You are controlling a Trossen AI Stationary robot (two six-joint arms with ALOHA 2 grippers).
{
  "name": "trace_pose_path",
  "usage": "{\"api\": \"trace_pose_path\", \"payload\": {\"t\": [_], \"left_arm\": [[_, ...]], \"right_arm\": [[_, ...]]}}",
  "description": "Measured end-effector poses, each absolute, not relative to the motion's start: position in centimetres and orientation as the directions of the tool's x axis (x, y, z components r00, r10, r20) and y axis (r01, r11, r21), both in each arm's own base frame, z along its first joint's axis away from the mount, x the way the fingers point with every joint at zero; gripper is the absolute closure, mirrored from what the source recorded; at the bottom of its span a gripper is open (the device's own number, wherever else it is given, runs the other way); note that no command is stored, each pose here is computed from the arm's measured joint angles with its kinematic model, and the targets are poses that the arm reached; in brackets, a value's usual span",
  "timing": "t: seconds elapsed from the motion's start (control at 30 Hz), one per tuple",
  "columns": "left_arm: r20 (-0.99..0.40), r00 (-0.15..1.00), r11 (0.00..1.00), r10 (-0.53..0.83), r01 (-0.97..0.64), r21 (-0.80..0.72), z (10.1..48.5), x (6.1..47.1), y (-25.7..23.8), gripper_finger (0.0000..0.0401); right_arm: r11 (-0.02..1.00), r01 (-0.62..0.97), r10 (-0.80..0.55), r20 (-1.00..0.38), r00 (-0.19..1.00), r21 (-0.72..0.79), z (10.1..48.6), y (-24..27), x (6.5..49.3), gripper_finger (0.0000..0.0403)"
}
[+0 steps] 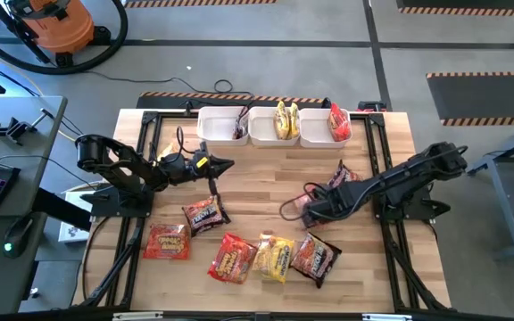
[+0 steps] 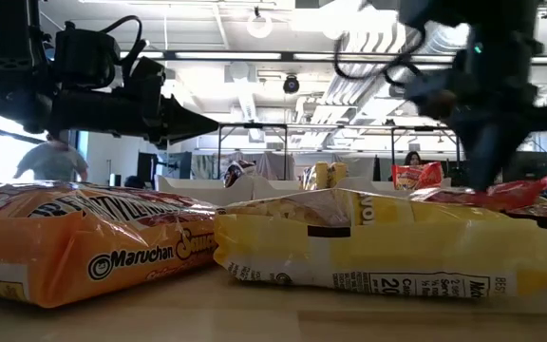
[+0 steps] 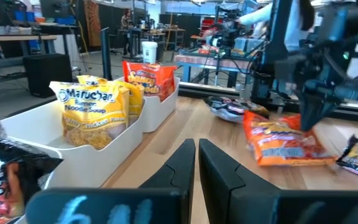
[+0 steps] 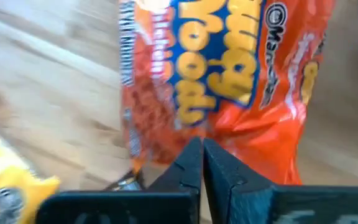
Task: Sort Maruchan noodles
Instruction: Put the orange noodle into the right white bin
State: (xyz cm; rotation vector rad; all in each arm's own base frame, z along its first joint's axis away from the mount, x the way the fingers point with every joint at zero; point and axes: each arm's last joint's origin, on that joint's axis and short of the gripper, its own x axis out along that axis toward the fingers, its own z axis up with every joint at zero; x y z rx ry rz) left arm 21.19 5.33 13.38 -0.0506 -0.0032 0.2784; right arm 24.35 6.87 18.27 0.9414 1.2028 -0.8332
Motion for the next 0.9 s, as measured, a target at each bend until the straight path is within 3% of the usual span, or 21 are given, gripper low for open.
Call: {"api": "trace_pose_path", "payload": {"t": [0.2, 0.37, 0.5, 0.73, 0.9], "left_arm": [[-0.004, 0.963, 0.962, 0.269, -0.268, -0.051, 13.4, 21.2, 5.3, 0.0387], [-0.01, 0.966, 0.965, 0.257, -0.257, -0.051, 13.3, 21.3, 5.3, 0.0386], [-0.049, 0.979, 0.977, 0.199, -0.202, -0.066, 13.3, 22.1, 5.3, 0.0384], [-0.146, 0.979, 0.984, 0.145, -0.158, -0.083, 13.3, 23.9, 5.3, 0.0375], [-0.145, 0.983, 0.992, 0.112, -0.12, -0.048, 13.4, 24.2, 4.6, 0.0373]], "right_arm": [[0.393, 0.919, -0.044, -0.999, 0.023, 0.004, 20.6, 6.5, 23.7, 0.0403], [0.35, 0.936, -0.069, -0.998, -0.007, -0.03, 19.0, 5.9, 23.2, 0.0403], [0.371, 0.924, -0.046, -0.992, 0.119, 0.094, 16.8, 5.4, 24.4, 0.0403], [0.523, 0.778, -0.091, -0.885, 0.457, 0.347, 16.5, 4.2, 28.4, 0.0403], [0.53, 0.754, -0.095, -0.857, 0.507, 0.387, 18.2, 3.4, 28.1, 0.0391]]}}
